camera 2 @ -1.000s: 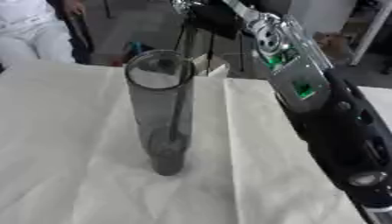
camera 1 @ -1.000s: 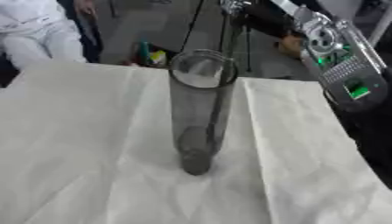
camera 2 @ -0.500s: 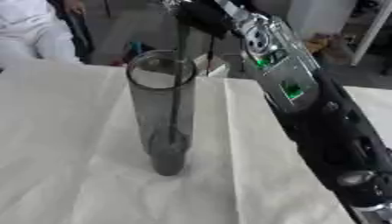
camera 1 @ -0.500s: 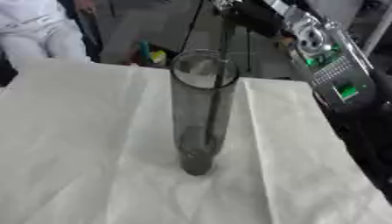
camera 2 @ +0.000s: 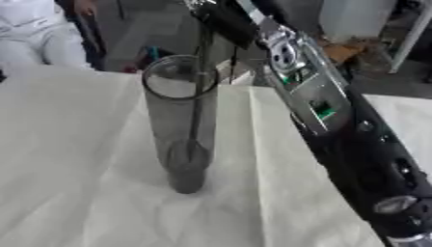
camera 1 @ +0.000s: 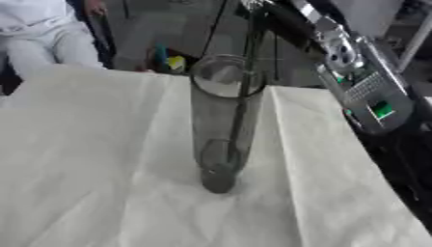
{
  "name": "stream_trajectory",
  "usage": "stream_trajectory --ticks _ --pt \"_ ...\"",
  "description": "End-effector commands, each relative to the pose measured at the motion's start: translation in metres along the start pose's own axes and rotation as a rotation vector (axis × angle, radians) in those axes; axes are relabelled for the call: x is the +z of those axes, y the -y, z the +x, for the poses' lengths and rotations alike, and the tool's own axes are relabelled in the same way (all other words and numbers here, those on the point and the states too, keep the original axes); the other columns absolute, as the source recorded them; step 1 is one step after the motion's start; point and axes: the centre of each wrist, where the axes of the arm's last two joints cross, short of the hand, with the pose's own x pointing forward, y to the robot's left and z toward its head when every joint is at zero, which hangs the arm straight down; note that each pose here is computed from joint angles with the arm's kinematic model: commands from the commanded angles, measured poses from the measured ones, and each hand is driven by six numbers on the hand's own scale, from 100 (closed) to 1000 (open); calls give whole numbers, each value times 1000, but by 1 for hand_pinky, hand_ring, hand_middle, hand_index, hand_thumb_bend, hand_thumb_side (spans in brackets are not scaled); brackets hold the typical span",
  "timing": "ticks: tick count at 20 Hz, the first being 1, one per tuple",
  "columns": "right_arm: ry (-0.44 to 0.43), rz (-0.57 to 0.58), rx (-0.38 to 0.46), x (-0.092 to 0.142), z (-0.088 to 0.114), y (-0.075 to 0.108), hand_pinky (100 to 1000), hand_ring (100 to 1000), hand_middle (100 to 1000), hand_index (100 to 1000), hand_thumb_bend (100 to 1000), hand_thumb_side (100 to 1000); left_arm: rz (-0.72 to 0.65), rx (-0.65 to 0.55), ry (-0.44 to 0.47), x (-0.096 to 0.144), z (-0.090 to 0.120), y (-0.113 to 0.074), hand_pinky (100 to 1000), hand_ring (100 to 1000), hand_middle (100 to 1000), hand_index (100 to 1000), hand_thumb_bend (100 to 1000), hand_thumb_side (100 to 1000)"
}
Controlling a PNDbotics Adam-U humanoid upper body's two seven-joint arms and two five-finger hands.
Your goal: Arrange flowers into the vase.
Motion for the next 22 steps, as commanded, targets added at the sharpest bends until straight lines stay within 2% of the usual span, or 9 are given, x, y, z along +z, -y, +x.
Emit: stream_trajectory --ticks 1,2,9,13,14,17,22 --pt "31 -25 47 4 4 16 542 586 534 616 100 1000 0 -16 33 -6 6 -5 698 768 735 843 100 958" --pt "34 -15 64 5 4 15 574 619 579 660 100 1000 0 -16 33 -6 6 -5 698 767 735 843 100 958" --pt "51 95 168 16 -2 17 644 719 694 778 100 1000 2 -18 32 -6 6 -6 698 765 734 841 100 957" --pt "48 155 213 19 -3 20 698 796 772 851 100 1000 2 -19 29 -6 6 -6 697 764 733 841 100 957" --pt "50 161 220 19 -3 21 730 838 805 887 100 1000 2 -18 29 -6 6 -6 698 763 733 841 100 957" --pt "62 219 252 18 -3 23 758 871 840 913 125 1000 0 -19 28 -6 6 -6 697 762 732 841 100 956" --pt "45 271 275 18 -7 27 769 881 849 925 134 1000 1 -19 26 -5 5 -6 697 761 732 841 100 955"
